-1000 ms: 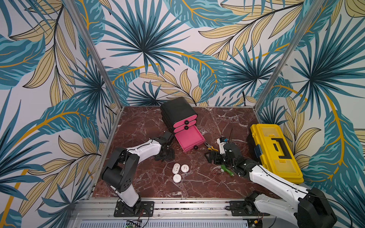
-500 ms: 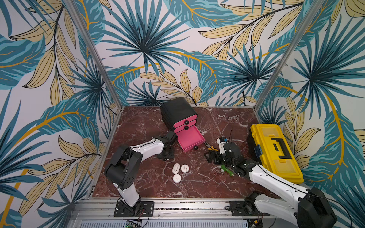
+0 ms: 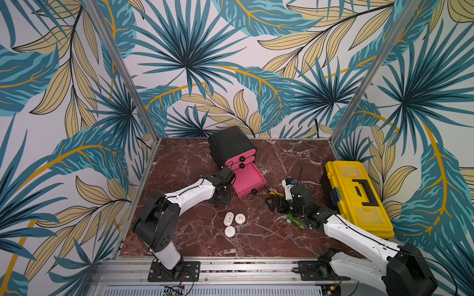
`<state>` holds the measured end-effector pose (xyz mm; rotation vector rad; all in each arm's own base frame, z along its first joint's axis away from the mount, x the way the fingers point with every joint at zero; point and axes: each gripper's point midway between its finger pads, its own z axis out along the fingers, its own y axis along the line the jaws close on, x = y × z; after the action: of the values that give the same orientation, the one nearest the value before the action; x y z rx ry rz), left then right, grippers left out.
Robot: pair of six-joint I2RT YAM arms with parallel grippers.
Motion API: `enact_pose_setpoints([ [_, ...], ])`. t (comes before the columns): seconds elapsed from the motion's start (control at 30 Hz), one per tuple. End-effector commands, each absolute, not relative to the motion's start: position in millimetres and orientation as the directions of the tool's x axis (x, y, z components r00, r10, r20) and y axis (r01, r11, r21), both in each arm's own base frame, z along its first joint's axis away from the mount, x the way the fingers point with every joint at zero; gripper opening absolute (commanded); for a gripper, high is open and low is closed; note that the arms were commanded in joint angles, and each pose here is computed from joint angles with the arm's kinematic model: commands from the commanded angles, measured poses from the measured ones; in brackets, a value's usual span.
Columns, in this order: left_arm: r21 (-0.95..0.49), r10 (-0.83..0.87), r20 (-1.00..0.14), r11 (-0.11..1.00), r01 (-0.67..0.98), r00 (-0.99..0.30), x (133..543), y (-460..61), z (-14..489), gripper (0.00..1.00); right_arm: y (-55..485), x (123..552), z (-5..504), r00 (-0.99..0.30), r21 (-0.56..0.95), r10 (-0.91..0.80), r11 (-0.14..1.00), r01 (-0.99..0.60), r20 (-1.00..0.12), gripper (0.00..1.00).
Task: Put the bluetooth earphones in the drawer according to color
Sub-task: Place the bluetooth earphone in the drawer.
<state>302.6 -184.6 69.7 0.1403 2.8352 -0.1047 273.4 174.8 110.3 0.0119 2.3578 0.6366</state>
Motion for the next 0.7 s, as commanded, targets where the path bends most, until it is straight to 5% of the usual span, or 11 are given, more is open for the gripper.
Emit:
enact_pose_setpoints([
  [0.0, -0.055, 0.121, -0.397, 0.986, 0.155, -0.910, 316, -199, 112, 0.49, 173, 270, 108, -0.763, 0.458, 0.189, 0.875, -0.154, -0.618, 0.99],
  [0.43, -0.115, 0.195, -0.548, 0.945, 0.305, -0.814, 364, -274, 173, 0.49, 172, 267, 110, -0.759, 0.468, 0.205, 0.872, -0.145, -0.618, 1.00],
  [0.67, -0.118, 0.237, -0.544, 0.928, 0.354, -0.805, 386, -306, 161, 0.49, 169, 266, 113, -0.752, 0.474, 0.217, 0.869, -0.141, -0.622, 0.99],
])
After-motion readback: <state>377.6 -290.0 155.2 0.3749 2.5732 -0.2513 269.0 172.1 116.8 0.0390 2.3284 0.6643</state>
